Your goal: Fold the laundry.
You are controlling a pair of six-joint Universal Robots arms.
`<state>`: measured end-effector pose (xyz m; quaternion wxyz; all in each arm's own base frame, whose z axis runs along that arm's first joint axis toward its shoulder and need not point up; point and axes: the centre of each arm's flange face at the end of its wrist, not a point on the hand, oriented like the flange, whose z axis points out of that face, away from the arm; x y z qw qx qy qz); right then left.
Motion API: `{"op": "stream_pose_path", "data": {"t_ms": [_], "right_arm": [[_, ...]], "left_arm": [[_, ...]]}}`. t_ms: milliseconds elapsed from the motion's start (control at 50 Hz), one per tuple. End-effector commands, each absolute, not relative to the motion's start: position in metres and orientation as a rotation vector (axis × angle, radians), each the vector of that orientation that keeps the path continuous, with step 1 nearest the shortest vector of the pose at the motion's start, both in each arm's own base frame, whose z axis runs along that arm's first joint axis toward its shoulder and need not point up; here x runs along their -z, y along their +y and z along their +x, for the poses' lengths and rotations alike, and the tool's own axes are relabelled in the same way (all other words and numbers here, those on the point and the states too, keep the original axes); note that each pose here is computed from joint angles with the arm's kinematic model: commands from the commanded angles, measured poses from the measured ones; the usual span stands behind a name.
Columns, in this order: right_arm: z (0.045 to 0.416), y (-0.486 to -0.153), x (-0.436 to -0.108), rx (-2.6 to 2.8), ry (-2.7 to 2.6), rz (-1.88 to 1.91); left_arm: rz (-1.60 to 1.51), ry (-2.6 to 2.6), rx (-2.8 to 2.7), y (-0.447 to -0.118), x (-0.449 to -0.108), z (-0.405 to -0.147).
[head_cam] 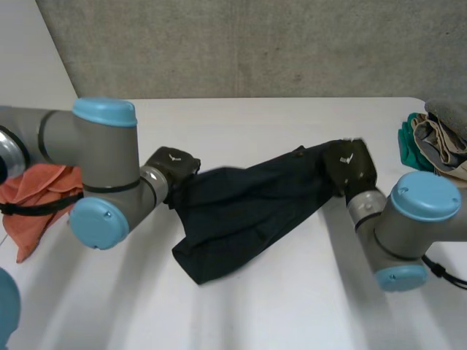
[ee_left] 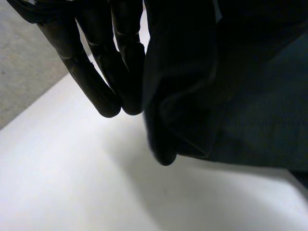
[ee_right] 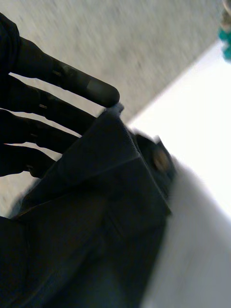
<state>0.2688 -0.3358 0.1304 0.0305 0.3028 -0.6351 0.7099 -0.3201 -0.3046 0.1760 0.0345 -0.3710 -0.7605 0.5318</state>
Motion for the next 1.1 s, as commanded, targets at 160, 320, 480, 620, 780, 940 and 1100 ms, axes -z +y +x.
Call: {"op": "stream_pose_path", "data": {"t_ms": [160,320,480,620,780,940,1100], "right_arm": [[0.246,-0.324,-0.314,-2.484,-1.740,0.860],[0.219,-0.299,-0.403,-2.542,-1.924,0.804],[0.208,-0.268,-0.461,-2.667,-1.899,0.812],[0.206,-0.275,-0.470,-2.716,-1.902,0.762],[0.252,-0.320,-0.405,-2.601,-2.133,0.723],[0.310,-0.366,-0.315,-2.599,-2.125,0.612],[0.352,-0.396,-0.235,-2.734,-1.944,0.610]], "left_arm": [[-0.812,-2.068,-2.038,-0.275,-0.344,-0.280],[-0.637,-1.769,-2.213,-0.220,-0.441,-0.250],[-0.524,-1.666,-2.210,-0.185,-0.484,-0.228],[-0.427,-1.631,-2.257,-0.199,-0.501,-0.217],[-0.396,-1.753,-2.224,-0.291,-0.461,-0.240],[-0.436,-1.951,-2.163,-0.397,-0.345,-0.275],[-0.490,-2.002,-2.297,-0.462,-0.252,-0.273]]}}
